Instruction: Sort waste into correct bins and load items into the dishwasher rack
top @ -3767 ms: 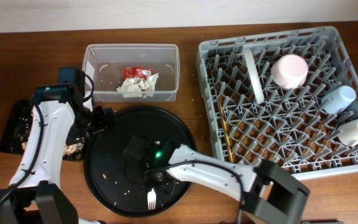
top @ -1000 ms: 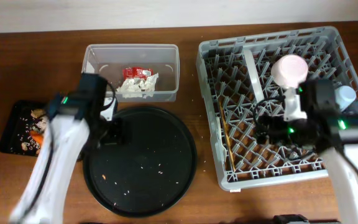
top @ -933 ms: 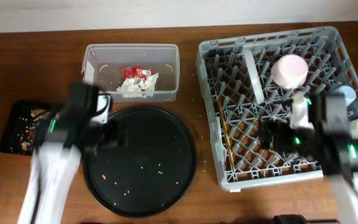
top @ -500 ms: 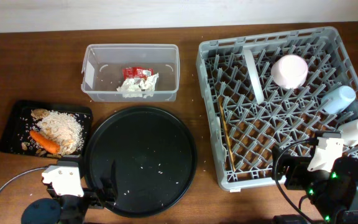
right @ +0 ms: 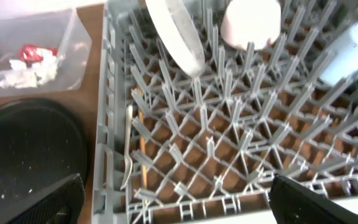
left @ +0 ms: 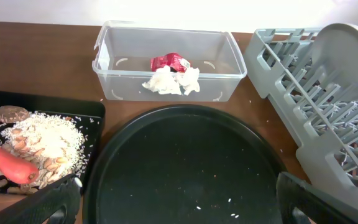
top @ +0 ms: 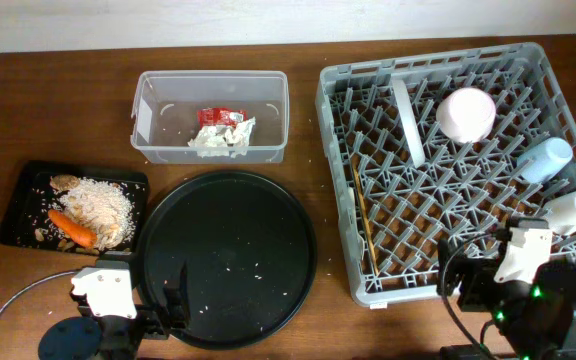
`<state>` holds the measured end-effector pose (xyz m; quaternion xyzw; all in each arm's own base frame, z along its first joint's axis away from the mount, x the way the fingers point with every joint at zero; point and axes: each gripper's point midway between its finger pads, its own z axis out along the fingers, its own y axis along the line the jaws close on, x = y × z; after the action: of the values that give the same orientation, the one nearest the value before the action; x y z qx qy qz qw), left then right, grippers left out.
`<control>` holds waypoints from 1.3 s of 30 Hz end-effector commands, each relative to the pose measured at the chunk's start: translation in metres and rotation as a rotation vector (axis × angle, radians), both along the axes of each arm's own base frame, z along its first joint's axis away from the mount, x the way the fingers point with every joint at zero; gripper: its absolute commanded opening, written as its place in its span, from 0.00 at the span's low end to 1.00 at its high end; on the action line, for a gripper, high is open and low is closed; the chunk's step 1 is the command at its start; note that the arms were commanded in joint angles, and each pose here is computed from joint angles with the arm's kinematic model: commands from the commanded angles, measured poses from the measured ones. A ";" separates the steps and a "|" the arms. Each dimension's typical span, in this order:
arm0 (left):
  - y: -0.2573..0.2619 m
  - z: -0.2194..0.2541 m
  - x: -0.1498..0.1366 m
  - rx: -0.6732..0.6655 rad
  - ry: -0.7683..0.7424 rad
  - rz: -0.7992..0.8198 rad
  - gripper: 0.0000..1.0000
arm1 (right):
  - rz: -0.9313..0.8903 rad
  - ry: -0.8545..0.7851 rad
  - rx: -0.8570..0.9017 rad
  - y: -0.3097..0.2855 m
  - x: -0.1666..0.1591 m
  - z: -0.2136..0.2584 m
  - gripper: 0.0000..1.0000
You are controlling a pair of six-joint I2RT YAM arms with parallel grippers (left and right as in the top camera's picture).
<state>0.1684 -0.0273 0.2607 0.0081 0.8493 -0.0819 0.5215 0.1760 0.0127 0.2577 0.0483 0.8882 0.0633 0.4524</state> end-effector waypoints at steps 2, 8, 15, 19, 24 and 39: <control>0.002 -0.003 0.000 -0.004 0.008 0.012 0.99 | -0.009 -0.184 -0.008 -0.002 0.007 0.002 0.98; 0.002 -0.003 0.000 -0.004 0.008 0.012 0.99 | -0.010 -0.527 0.010 0.000 0.031 -0.015 0.98; 0.002 -0.003 0.000 -0.004 0.008 0.012 0.99 | -0.002 -0.781 -0.008 0.002 0.063 -0.030 0.98; 0.002 -0.003 0.000 -0.004 0.008 0.012 0.99 | 0.008 -0.815 -0.120 -0.001 0.066 -0.038 0.98; 0.002 -0.003 0.000 -0.004 0.008 0.012 0.99 | 0.038 -0.554 -0.133 0.001 0.070 -0.102 0.99; 0.002 -0.003 0.000 -0.004 0.008 0.012 0.99 | 0.038 -0.554 -0.133 0.001 0.070 -0.102 0.98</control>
<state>0.1683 -0.0273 0.2579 0.0080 0.8515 -0.0815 0.5179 0.2460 0.0136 0.1579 -0.0156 0.7328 0.0276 0.6797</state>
